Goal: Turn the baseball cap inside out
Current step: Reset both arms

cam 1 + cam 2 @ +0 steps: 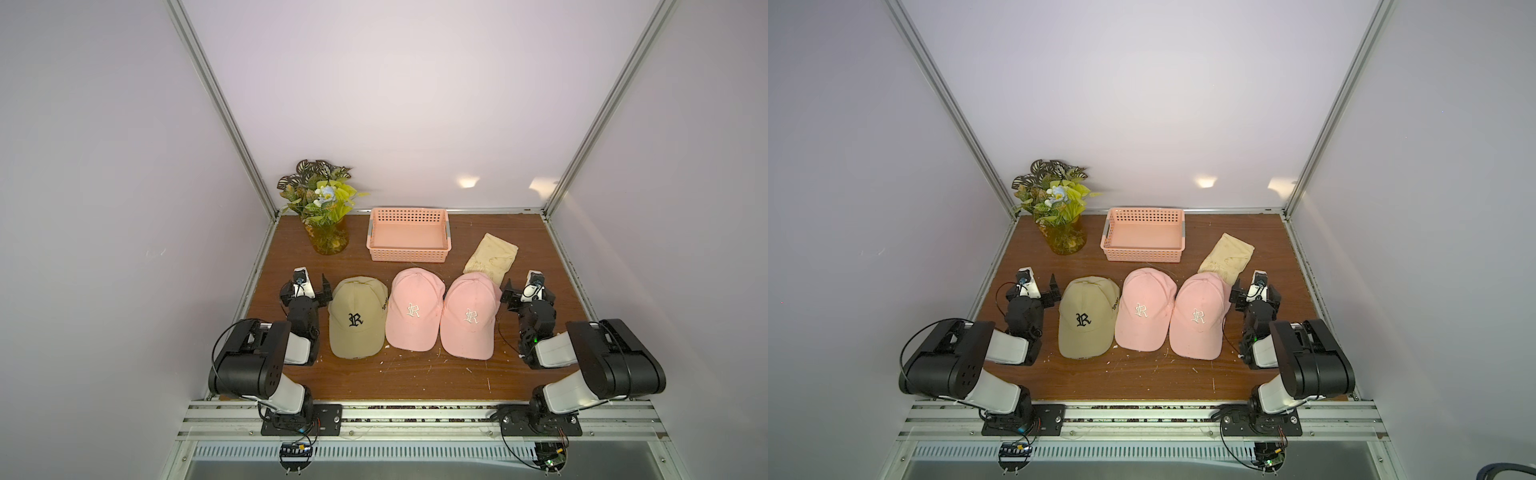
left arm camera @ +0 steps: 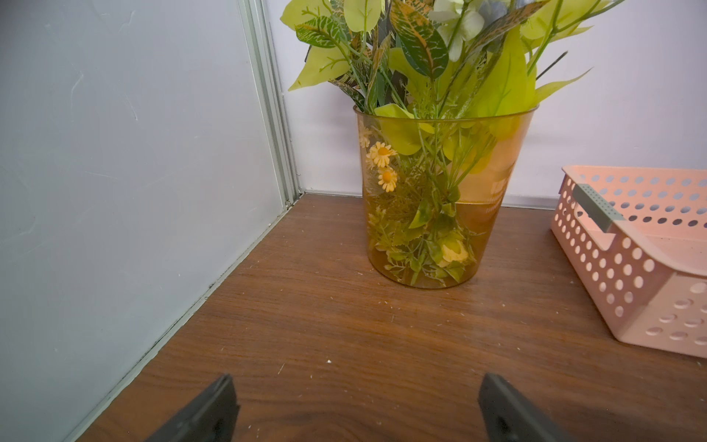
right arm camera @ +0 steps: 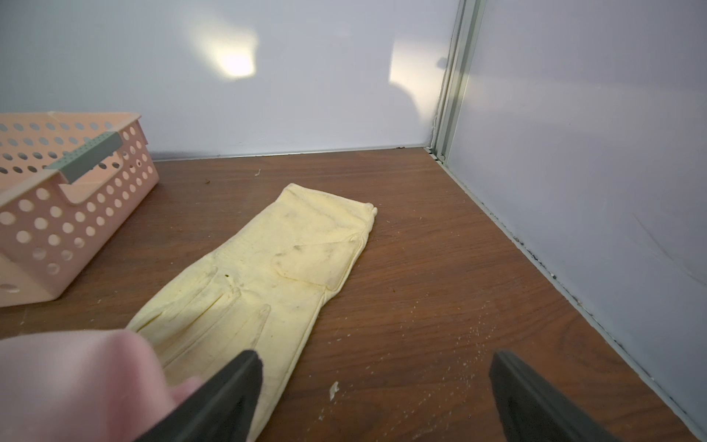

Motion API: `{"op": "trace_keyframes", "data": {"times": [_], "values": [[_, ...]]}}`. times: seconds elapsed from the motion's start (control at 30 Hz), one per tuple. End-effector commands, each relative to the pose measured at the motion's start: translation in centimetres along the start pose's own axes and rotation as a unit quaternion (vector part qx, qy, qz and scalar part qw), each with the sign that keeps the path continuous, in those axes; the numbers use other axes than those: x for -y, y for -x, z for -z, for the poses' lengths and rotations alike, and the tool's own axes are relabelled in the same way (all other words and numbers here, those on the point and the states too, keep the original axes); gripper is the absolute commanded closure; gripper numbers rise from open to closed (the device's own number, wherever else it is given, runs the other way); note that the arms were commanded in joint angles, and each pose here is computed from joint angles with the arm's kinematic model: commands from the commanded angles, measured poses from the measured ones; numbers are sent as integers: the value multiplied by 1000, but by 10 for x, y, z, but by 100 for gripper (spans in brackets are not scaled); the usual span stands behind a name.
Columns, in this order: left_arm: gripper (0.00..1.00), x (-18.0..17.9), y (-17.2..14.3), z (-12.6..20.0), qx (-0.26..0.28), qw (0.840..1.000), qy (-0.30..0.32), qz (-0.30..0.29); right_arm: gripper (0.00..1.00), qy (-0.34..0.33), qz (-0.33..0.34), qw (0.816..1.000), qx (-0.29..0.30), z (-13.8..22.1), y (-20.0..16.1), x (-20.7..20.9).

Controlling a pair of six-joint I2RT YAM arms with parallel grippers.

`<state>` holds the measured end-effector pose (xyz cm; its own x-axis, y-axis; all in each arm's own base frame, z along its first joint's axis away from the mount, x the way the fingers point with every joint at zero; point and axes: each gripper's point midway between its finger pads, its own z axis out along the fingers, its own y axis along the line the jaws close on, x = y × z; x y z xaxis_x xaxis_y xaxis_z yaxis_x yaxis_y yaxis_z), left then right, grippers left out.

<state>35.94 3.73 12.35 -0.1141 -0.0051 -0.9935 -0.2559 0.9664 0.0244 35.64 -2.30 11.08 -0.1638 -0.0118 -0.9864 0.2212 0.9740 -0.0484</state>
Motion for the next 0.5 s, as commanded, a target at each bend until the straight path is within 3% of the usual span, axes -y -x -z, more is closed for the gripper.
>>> {"op": "trace_keyframes", "data": {"times": [0.0, 0.47], "values": [[1, -4, 2, -1, 2, 1000, 8, 2, 0, -4, -8, 1000, 21, -5, 16, 0], [1, -3, 2, 0, 2, 1000, 5, 2, 0, -4, -8, 1000, 21, -5, 16, 0]]}}
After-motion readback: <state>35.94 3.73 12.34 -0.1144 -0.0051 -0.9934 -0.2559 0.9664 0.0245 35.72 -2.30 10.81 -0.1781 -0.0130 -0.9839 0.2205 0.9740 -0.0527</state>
